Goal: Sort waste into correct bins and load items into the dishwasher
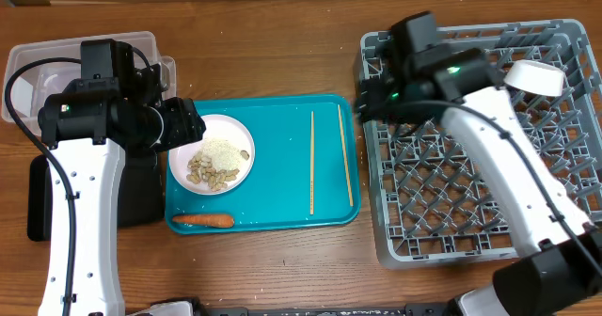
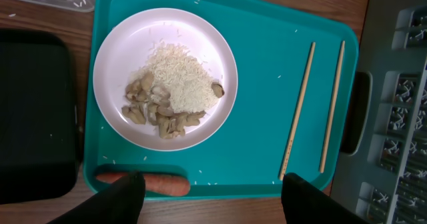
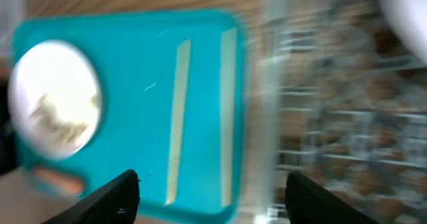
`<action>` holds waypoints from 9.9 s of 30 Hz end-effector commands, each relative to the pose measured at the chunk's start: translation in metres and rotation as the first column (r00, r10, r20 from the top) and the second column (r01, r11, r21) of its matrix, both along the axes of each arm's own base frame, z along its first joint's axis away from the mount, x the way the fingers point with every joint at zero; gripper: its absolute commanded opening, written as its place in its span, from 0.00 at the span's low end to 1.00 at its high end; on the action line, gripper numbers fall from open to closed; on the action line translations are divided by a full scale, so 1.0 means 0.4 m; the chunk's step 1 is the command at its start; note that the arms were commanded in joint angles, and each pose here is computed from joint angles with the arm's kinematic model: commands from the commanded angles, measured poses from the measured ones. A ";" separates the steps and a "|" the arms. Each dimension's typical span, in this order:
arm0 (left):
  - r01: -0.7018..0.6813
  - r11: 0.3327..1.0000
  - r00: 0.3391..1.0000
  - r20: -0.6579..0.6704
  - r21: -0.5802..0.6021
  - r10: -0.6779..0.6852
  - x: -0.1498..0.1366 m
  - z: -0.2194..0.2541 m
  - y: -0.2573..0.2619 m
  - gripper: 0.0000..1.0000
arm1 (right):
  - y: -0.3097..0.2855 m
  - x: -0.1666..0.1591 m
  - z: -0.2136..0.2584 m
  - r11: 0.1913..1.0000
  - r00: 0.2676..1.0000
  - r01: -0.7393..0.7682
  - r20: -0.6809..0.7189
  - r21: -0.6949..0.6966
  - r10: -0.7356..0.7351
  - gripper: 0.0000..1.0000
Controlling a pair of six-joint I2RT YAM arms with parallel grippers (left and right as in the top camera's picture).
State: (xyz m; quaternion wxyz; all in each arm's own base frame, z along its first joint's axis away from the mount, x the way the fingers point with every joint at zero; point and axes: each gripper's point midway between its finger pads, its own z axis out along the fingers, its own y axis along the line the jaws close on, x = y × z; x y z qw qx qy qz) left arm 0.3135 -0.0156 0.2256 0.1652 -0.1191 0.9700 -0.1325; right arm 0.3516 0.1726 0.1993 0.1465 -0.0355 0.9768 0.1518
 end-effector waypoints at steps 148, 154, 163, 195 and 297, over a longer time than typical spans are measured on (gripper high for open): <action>0.005 1.000 1.000 -0.021 0.004 -0.005 -0.008 -0.009 -0.003 0.70 | 0.115 -0.083 -0.499 0.951 0.919 -0.173 -0.390 -0.257 0.061 0.04; 0.005 1.000 1.000 -0.021 0.004 -0.005 -0.008 -0.009 -0.003 0.70 | 0.110 -0.053 -0.317 0.960 0.949 -0.181 -0.293 -0.215 0.113 0.04; 0.006 1.000 1.000 -0.018 0.005 -0.006 -0.007 -0.008 -0.003 0.70 | -0.016 -0.046 -0.054 0.972 0.988 -0.135 -0.099 -0.194 0.118 0.04; 0.017 1.000 1.000 -0.021 0.003 -0.016 -0.009 -0.009 -0.012 0.76 | -0.183 -0.004 0.018 0.991 0.998 0.058 0.036 -0.120 -0.054 0.44; 0.175 0.967 0.908 -0.410 0.186 -0.085 0.060 -0.590 -0.248 0.23 | -0.449 -0.088 0.072 0.930 0.928 0.368 -0.061 -0.005 -0.367 0.55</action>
